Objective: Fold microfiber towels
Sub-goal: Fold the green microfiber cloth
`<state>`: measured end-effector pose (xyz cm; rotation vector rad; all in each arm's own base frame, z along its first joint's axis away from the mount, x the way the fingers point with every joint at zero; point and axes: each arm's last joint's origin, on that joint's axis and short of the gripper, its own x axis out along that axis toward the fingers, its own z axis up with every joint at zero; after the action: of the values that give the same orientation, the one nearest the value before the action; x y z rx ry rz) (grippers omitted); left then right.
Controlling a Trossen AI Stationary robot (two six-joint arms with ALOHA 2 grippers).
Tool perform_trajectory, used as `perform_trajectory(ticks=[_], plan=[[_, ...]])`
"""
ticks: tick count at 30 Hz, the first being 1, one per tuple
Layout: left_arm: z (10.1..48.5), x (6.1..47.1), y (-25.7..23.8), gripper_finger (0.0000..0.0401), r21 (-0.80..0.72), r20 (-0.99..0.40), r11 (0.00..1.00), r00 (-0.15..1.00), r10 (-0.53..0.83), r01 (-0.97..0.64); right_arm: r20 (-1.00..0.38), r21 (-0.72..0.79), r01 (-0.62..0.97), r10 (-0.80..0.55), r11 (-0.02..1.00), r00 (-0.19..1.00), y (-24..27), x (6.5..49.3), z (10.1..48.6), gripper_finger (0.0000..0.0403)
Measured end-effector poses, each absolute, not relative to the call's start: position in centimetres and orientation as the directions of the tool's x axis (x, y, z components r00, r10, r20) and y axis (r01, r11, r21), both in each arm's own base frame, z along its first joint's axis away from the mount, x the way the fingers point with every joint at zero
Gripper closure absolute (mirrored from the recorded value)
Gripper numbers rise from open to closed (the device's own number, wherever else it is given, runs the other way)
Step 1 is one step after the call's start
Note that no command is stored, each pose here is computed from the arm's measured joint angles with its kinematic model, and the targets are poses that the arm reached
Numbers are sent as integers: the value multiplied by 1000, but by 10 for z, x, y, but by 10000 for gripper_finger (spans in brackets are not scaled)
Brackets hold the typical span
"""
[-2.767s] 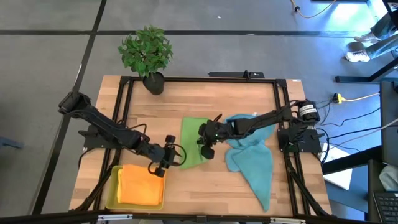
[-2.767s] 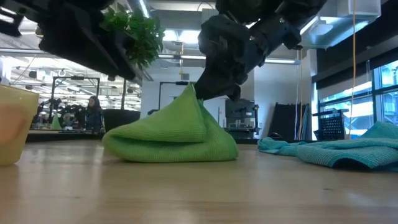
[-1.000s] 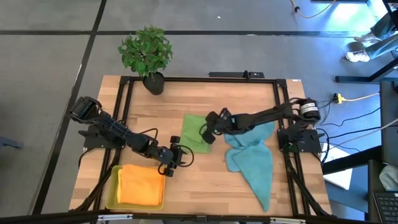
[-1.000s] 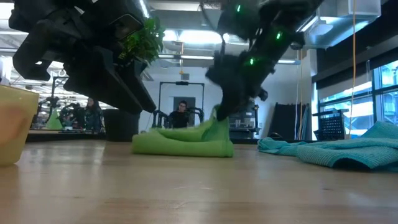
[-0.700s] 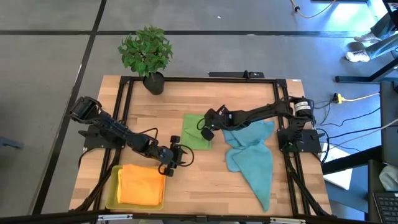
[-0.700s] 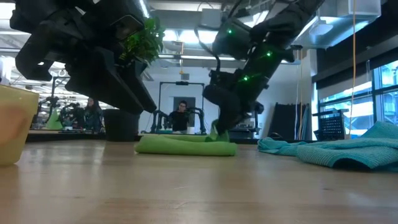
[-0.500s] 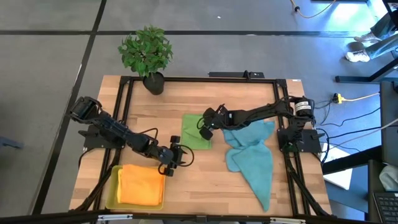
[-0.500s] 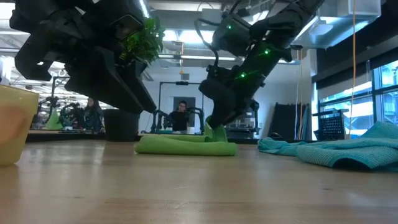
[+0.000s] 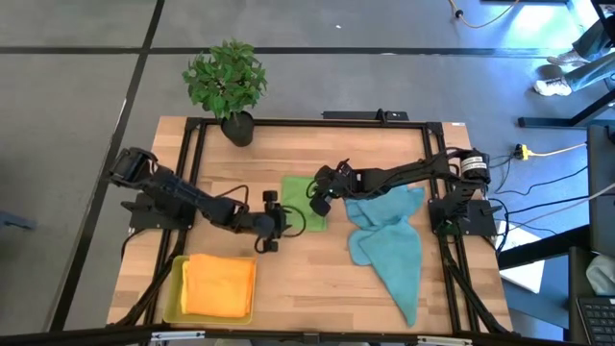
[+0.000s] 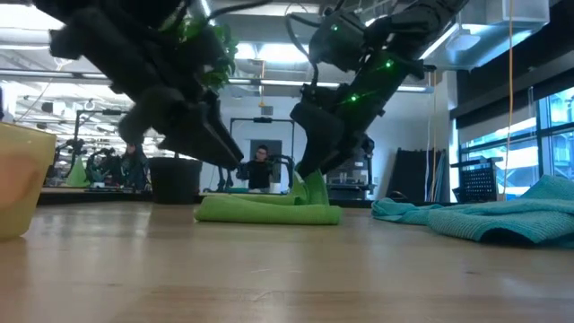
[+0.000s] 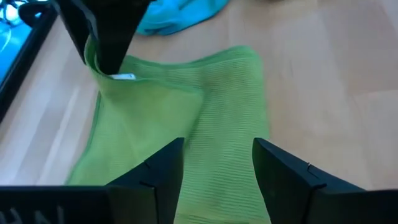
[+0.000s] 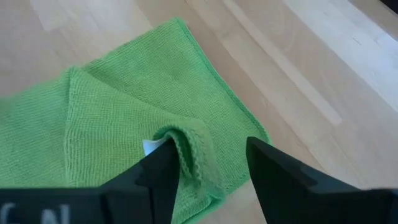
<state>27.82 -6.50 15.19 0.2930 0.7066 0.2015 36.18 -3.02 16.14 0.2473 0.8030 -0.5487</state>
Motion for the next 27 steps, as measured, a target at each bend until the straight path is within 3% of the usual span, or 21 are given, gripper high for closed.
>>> perform_trajectory(ticks=[6,20,27], plan=[[156,295,-44,218,317,-619,948,751,229,-28,-740,2,555,-372,832,560,-30,361,161,218],[121,335,-28,220,399,-692,915,674,258,60,-736,-16,565,-392,825,551,-31,361,161,218],[119,336,-24,221,476,-675,879,652,346,27,-727,-13,532,-373,847,576,-23,358,171,225]])
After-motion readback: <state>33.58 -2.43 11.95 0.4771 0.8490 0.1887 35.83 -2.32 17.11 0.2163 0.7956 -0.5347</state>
